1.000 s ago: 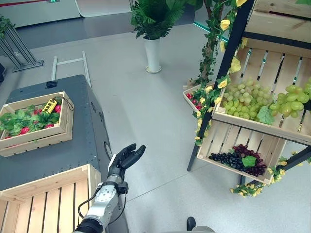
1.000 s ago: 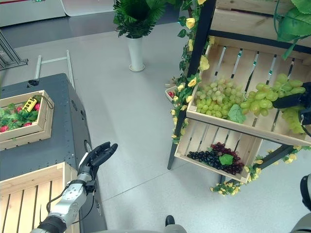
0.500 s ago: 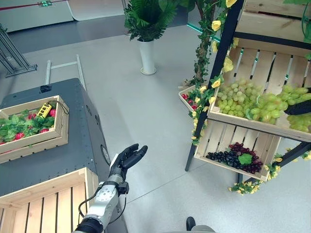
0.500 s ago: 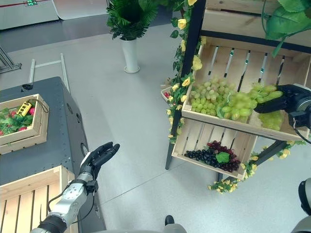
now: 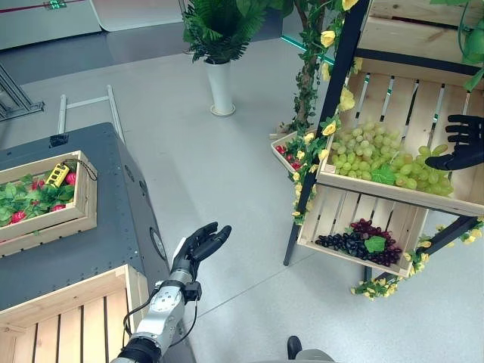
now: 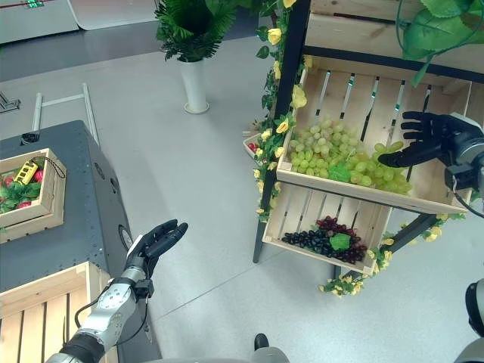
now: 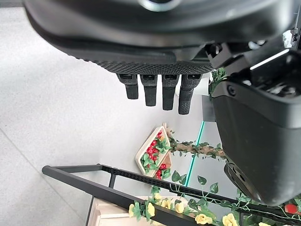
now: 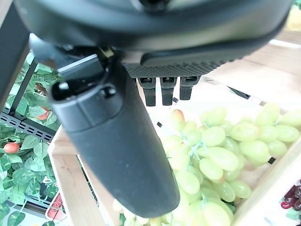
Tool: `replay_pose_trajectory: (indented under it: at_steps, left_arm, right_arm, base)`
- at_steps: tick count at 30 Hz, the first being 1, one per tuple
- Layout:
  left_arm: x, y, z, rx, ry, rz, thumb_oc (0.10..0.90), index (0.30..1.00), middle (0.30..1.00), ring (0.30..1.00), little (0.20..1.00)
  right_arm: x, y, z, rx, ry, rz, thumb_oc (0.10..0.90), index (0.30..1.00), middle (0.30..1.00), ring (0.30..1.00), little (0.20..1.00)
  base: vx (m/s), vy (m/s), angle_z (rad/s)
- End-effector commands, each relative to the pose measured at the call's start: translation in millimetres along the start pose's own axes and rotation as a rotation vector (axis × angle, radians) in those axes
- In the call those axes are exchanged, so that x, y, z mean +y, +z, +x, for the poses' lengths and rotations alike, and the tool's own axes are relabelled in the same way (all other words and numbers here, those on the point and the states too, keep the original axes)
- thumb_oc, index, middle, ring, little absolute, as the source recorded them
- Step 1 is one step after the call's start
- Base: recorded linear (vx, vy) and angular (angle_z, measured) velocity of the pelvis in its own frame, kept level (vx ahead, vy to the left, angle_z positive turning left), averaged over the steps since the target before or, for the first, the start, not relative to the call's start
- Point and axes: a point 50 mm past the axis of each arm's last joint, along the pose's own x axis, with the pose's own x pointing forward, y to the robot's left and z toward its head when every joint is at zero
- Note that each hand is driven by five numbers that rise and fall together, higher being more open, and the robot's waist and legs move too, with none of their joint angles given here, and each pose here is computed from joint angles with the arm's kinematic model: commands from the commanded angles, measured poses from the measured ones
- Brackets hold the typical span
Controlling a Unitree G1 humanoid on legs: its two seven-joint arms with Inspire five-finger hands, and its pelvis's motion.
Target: Pick up the fruits from the basket on one side to the basket on the other side
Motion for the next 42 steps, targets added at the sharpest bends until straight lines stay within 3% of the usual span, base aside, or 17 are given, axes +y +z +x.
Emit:
replay_pose_trajectory:
  at_steps: [1,11,17,20,30,35,42]
  left_arm:
    - [-8,57,20,-0.232,-0.055,0.044,0.8,0.9,0.9,0.9,0.9]
    - [-3,55,18,-0.232,-0.041,0.03,0.8,0.9,0.9,0.9,0.9]
    - [-5,51,19,-0.217,-0.02,-0.013,0.8,0.9,0.9,0.9,0.9]
    - [-7,43,19,-0.192,0.007,-0.033,0.8,0.9,0.9,0.9,0.9]
    - [-2,21,13,-0.142,0.084,-0.048,0.8,0.9,0.9,0.9,0.9]
    - [0,4,7,-0.096,0.121,-0.047,0.8,0.9,0.9,0.9,0.9]
    - [1,-22,-4,-0.022,0.15,-0.016,0.8,0.9,0.9,0.9,0.9]
  right_arm:
    - [-34,58,-19,-0.298,-0.2,-0.097,0.8,0.9,0.9,0.9,0.9]
    - [8,62,-24,-0.491,-0.106,-0.071,0.8,0.9,0.9,0.9,0.9]
    - [70,57,-35,-0.628,0.027,-0.015,0.8,0.9,0.9,0.9,0.9]
    - [109,60,-50,-0.716,0.167,0.015,0.8,0.9,0.9,0.9,0.9]
    - [162,53,-92,-0.835,0.465,0.061,0.8,0.9,0.9,0.9,0.9]
    - [192,38,-106,-0.808,0.64,0.095,0.8,0.9,0.9,0.9,0.9]
    - [235,-1,-101,-0.584,0.803,0.319,0.8,0.9,0.9,0.9,0.9]
  base:
    - [0.0,0.0,0.0]
    - [0.0,0.0,0.0]
    - [0.01,-0.004,-0.06]
    - [0.01,-0.015,-0.14]
    - [0.0,-0.008,-0.01]
    - [-0.01,-0.049,-0.01]
    - [0.0,-0.059,0.03]
